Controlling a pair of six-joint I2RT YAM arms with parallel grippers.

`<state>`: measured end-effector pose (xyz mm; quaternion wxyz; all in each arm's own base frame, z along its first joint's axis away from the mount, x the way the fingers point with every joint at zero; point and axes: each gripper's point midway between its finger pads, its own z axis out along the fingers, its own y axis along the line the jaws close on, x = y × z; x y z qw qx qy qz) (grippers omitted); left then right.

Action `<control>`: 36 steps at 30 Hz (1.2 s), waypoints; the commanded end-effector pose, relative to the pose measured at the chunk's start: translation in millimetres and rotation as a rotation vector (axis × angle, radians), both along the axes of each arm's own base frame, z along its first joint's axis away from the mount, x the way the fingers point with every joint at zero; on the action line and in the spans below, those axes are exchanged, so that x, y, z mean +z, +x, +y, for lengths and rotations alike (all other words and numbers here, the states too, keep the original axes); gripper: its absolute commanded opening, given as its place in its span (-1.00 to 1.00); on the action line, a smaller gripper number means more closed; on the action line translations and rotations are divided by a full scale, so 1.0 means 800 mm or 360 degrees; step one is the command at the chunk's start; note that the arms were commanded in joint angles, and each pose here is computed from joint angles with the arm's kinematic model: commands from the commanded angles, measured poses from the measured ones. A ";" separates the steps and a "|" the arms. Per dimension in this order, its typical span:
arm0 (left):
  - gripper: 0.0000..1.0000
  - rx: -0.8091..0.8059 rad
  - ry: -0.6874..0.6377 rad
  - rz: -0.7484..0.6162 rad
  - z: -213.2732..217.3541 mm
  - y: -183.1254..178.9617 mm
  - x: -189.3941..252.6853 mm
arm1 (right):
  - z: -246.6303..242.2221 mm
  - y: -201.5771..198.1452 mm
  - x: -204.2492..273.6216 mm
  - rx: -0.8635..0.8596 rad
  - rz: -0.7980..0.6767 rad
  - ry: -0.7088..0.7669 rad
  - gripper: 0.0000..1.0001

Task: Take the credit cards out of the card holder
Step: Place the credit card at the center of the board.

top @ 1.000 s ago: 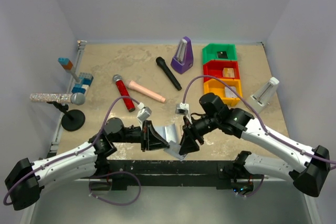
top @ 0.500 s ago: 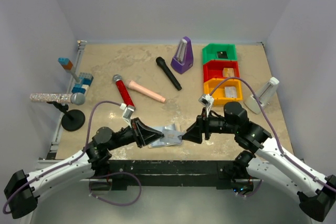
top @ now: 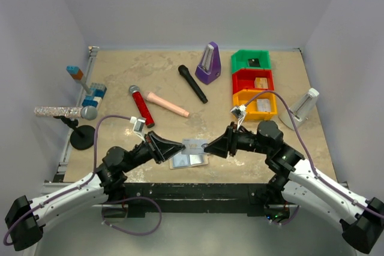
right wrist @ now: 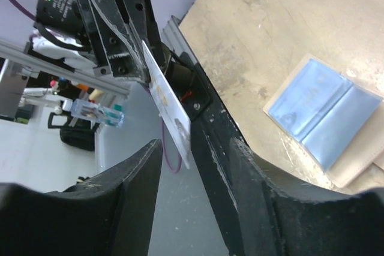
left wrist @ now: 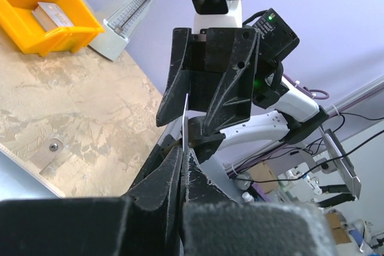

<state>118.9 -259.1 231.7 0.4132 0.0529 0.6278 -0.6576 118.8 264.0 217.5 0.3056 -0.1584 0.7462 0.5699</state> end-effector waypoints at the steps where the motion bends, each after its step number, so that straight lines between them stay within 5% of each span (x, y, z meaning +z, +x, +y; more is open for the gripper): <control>1: -1.00 0.0024 -0.0110 -0.0037 0.005 0.002 0.021 | 0.010 0.005 0.029 0.0014 -0.0059 0.0156 -0.01; 10: -1.00 0.0025 -0.0130 -0.0031 0.005 0.002 0.023 | 0.015 0.002 0.029 0.0066 -0.0044 0.0171 -0.40; 17: -1.00 0.0020 -0.0120 -0.0024 0.004 0.002 0.023 | 0.015 0.000 0.031 0.0081 -0.0058 0.0182 -1.00; 18: -0.90 0.0023 -0.0106 -0.0016 0.003 0.003 0.020 | 0.015 0.000 0.032 0.0077 -0.0062 0.0179 -1.00; 21: -0.03 0.0081 -0.0054 0.0015 0.007 0.009 0.015 | 0.008 0.002 0.031 0.0045 -0.0067 0.0124 -1.00; 24: 0.36 0.0227 0.0075 0.0072 0.021 0.023 -0.002 | -0.007 0.012 0.026 -0.0015 -0.0071 0.0006 -1.00; 32: 0.39 0.0638 0.0394 0.0202 0.085 0.048 -0.031 | -0.076 0.103 -0.029 -0.0510 0.0308 -0.0444 -1.00; 36: 0.36 0.0604 0.0532 0.0243 0.088 0.041 -0.046 | -0.090 0.149 -0.044 -0.0627 0.0408 -0.0592 -1.00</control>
